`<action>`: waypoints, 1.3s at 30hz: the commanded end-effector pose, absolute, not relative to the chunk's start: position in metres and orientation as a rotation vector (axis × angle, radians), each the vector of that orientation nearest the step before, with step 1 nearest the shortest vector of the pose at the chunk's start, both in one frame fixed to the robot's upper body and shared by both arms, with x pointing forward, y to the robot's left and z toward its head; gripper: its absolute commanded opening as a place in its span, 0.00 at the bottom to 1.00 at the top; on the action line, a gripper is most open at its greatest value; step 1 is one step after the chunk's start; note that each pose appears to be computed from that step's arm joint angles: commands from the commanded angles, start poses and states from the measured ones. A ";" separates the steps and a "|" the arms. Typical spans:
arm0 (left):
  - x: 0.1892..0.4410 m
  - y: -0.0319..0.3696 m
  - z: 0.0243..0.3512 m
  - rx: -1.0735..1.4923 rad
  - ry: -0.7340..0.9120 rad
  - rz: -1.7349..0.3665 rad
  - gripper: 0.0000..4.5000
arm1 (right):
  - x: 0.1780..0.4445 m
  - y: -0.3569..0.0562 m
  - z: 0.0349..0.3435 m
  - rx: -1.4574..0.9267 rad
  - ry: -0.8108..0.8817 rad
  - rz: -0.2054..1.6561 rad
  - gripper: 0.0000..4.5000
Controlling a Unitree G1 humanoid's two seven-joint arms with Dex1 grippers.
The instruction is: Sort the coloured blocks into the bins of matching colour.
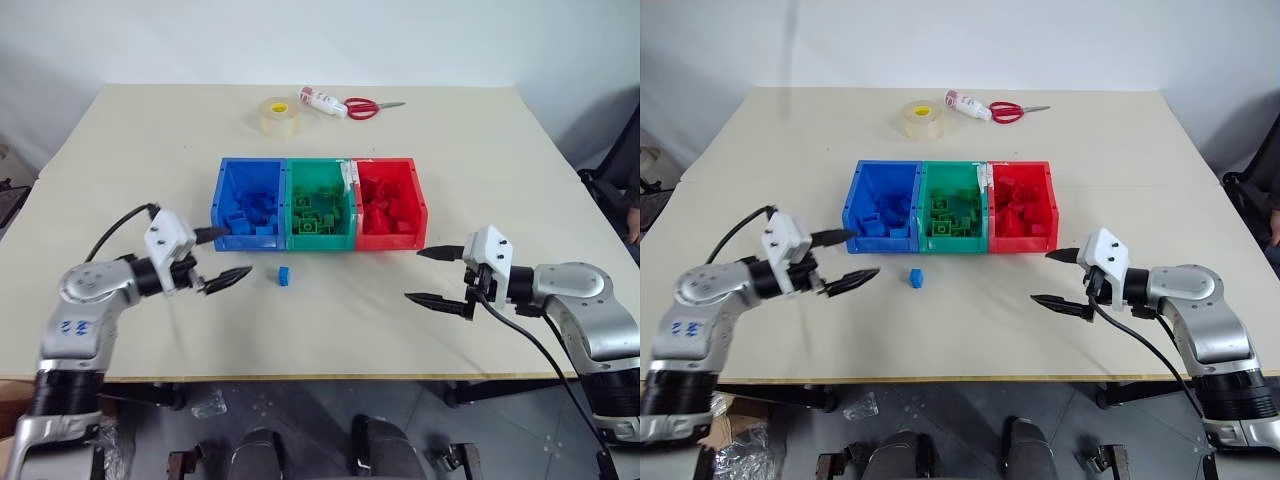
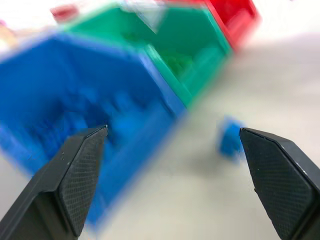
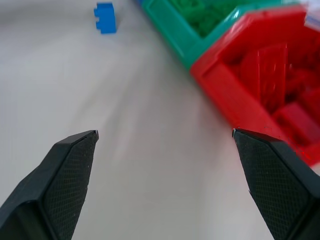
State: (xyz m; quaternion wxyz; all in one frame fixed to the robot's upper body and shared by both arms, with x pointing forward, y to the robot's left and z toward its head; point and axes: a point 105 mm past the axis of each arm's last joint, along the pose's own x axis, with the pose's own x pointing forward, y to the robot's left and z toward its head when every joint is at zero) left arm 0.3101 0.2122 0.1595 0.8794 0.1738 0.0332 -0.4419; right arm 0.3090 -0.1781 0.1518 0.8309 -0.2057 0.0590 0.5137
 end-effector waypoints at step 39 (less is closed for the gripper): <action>0.344 0.122 0.092 0.352 -0.001 -1.022 0.37 | 0.294 -0.191 0.166 -0.424 0.056 0.993 1.00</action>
